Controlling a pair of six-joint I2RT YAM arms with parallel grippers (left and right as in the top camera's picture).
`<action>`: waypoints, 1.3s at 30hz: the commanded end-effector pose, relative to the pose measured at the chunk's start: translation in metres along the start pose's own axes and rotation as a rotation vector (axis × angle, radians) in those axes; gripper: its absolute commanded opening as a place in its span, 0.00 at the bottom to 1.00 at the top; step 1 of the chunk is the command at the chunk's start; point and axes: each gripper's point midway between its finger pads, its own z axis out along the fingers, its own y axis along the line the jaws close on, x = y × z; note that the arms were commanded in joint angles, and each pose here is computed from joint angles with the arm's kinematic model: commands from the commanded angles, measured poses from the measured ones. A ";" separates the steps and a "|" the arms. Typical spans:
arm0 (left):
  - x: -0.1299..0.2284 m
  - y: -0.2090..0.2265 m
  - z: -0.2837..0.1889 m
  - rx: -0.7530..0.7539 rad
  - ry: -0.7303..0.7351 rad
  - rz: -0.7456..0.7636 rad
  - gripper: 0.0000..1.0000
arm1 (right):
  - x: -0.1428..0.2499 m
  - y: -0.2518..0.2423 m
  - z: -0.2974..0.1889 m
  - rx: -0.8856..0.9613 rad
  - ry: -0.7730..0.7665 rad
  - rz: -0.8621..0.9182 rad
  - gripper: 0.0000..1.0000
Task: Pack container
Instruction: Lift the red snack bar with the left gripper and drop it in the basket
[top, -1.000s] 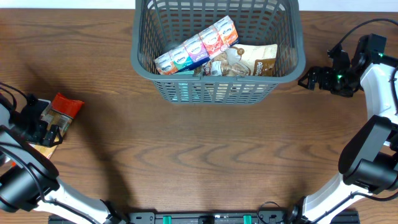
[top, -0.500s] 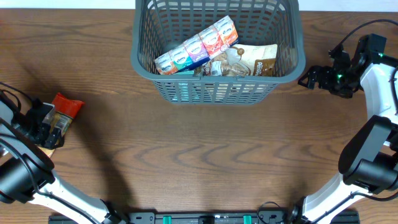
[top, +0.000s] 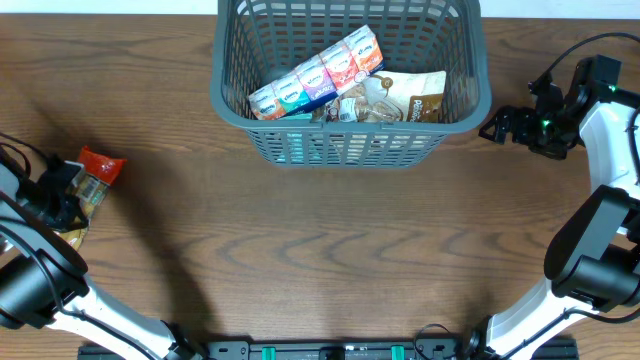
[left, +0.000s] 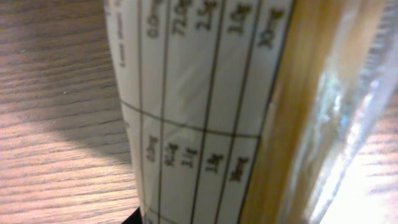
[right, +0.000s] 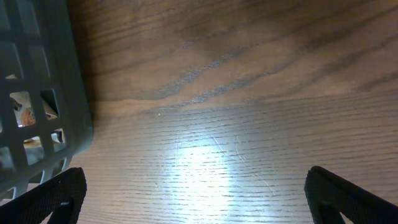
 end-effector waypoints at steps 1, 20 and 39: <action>-0.022 -0.010 0.007 0.053 -0.063 -0.115 0.11 | 0.002 0.005 0.005 -0.001 0.014 0.003 0.99; -0.136 -0.085 -0.259 -0.214 -0.674 -0.261 0.06 | 0.003 0.005 0.005 -0.002 0.017 -0.009 0.99; -0.161 -0.368 -0.481 -0.196 -1.343 0.667 0.06 | 0.002 0.005 0.005 -0.002 0.014 -0.054 0.99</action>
